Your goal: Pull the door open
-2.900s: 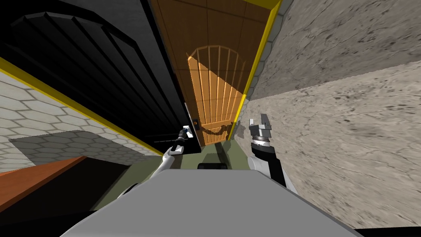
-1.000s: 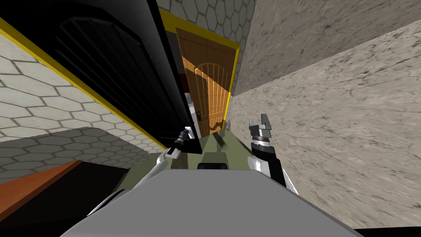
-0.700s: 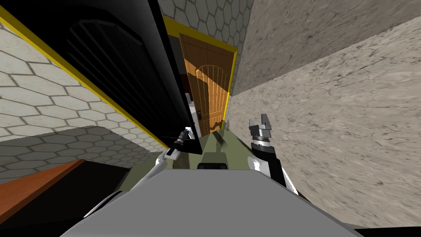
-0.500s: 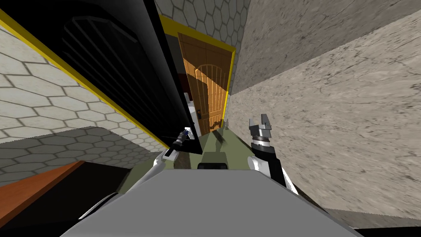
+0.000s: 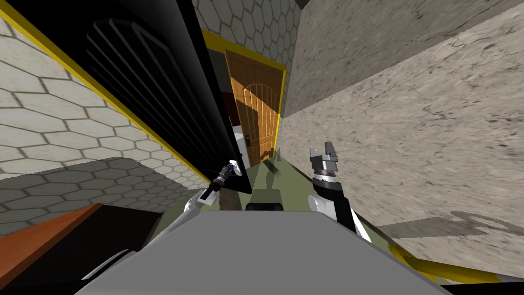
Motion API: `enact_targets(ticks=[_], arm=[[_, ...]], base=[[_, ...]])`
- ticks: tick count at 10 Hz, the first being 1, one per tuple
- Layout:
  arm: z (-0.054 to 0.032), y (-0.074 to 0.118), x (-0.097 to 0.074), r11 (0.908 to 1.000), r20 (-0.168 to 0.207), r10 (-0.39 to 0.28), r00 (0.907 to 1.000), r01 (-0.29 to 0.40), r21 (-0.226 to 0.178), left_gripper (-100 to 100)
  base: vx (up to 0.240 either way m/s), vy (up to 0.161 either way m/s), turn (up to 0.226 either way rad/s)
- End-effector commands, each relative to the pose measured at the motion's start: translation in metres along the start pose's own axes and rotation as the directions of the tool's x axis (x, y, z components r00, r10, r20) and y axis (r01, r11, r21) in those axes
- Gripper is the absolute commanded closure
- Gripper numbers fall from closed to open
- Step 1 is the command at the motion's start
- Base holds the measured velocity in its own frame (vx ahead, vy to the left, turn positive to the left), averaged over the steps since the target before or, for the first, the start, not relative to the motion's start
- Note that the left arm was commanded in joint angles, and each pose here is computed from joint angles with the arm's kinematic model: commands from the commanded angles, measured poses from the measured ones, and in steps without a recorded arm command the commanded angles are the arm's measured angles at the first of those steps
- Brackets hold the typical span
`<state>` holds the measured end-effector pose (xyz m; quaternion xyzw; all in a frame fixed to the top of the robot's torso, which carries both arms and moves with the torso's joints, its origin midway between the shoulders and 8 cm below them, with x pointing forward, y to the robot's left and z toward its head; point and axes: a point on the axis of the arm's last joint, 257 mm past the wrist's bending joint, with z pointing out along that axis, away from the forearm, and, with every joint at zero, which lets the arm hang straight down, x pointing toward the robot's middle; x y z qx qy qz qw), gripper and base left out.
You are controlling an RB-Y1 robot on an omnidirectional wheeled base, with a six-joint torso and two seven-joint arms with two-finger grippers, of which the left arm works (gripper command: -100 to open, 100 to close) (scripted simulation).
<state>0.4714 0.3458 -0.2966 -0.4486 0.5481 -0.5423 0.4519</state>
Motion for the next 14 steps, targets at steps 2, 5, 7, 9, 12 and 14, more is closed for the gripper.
enact_targets(ticks=[2, 5, 7, 9, 12, 14], arm=[[-0.0051, 0.0, 0.0, 1.0, -0.011, -0.001, 0.9999, 0.001, -0.001, 100], [-0.0218, 0.002, 0.001, 1.0, -0.054, -0.002, 0.9986, 0.002, 0.001, 100], [-0.032, 0.001, 0.002, 1.0, -0.081, -0.003, 0.9967, 0.003, 0.003, 100], [-0.0394, 0.0, 0.002, 1.0, -0.101, -0.005, 0.9948, 0.005, 0.004, 100], [-0.0432, -0.001, -0.001, 1.0, -0.11, -0.002, 0.9939, 0.002, 0.002, 100], [-0.0486, 0.001, 0.0, 1.0, -0.126, -0.003, 0.9921, 0.003, 0.0, 100]], base=[[-0.126, 0.077, -0.075], [-0.19, 0.104, -0.145], [-0.182, 0.105, -0.131], [-0.172, 0.106, -0.096], [-0.148, 0.098, -0.079], [-0.156, 0.089, -0.121]])
